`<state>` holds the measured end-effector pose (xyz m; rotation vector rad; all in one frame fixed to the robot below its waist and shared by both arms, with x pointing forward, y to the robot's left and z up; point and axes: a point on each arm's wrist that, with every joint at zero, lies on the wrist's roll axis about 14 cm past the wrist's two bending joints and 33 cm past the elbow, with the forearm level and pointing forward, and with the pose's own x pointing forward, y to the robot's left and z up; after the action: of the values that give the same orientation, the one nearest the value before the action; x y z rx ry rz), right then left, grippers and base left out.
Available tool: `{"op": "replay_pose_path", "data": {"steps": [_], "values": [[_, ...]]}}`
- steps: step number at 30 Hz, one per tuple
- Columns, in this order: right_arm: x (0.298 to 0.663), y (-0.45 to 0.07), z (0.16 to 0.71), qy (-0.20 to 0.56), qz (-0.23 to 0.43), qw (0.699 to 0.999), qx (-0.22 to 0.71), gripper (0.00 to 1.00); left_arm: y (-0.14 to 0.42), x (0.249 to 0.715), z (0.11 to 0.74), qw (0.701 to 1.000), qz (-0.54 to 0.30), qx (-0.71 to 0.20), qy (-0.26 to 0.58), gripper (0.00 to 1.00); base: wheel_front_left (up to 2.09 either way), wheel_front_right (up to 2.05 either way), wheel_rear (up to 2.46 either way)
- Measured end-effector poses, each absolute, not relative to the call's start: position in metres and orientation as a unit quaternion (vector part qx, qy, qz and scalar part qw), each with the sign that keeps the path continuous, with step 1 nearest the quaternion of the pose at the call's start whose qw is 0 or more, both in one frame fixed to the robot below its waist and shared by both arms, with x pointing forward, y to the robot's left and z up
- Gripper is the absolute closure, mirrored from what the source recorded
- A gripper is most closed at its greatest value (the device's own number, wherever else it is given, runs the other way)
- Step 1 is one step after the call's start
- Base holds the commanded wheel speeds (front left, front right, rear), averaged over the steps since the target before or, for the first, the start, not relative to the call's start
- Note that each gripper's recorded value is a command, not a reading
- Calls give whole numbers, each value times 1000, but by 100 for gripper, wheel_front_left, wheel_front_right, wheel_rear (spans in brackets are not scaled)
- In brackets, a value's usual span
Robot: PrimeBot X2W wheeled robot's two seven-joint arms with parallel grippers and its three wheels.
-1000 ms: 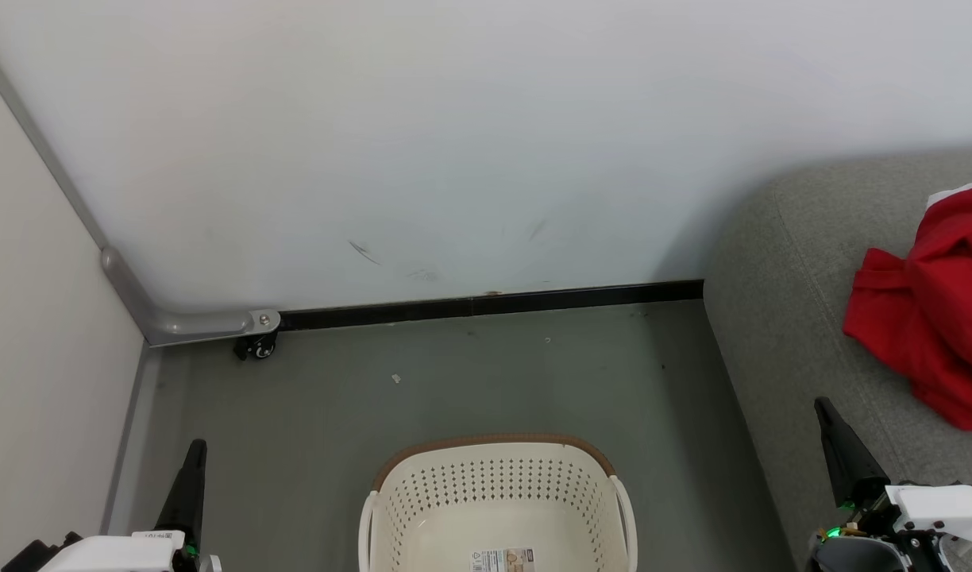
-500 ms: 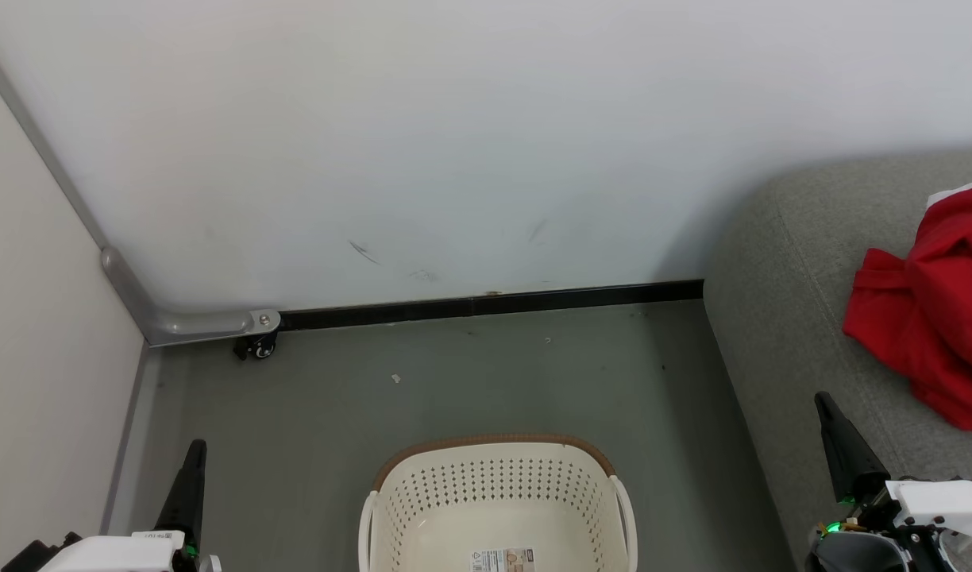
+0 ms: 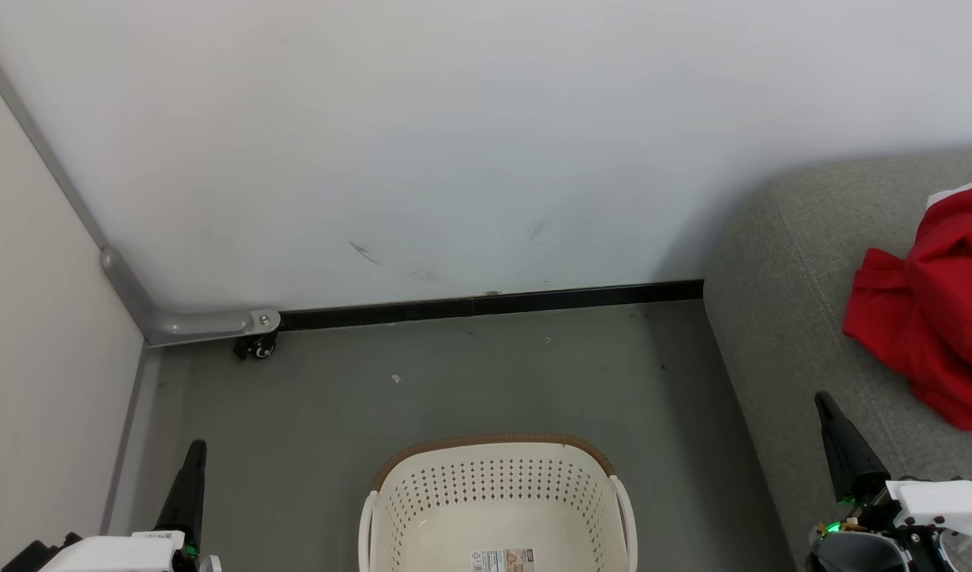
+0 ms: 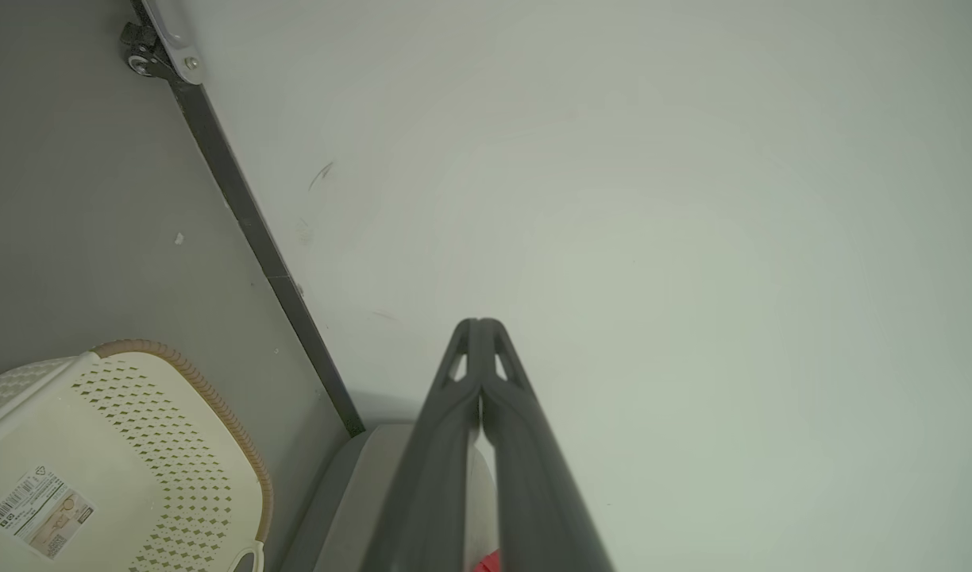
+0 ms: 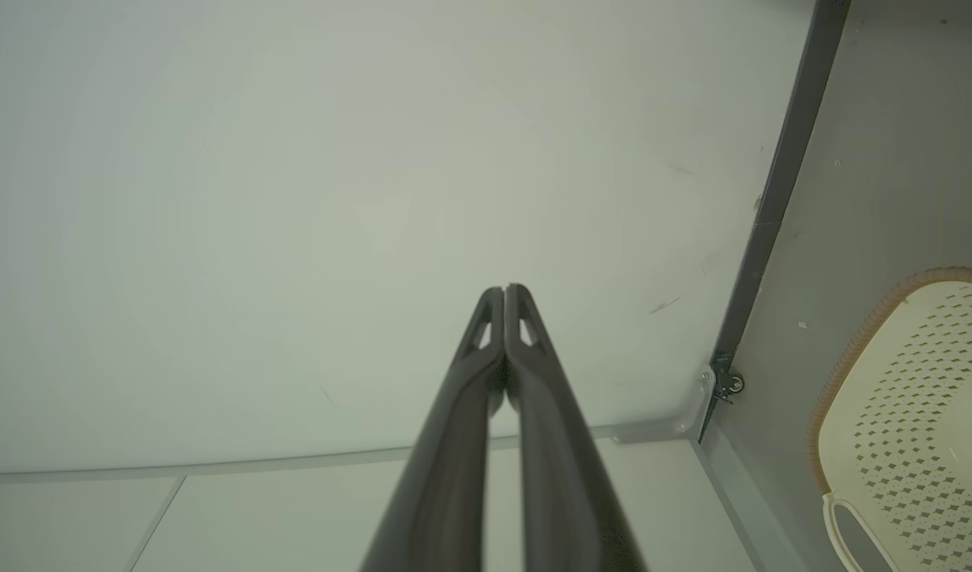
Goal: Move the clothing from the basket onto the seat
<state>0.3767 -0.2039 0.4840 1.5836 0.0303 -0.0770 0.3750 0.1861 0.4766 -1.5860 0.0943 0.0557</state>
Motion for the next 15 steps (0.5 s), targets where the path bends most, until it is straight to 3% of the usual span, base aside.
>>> {"op": "replay_pose_path", "data": {"steps": [15], "values": [[377, -204, 484, 13, -35, 702, 711, 100, 186, 375, 477, 700, 25, -712, 42, 100, 0, 0, 0]]}}
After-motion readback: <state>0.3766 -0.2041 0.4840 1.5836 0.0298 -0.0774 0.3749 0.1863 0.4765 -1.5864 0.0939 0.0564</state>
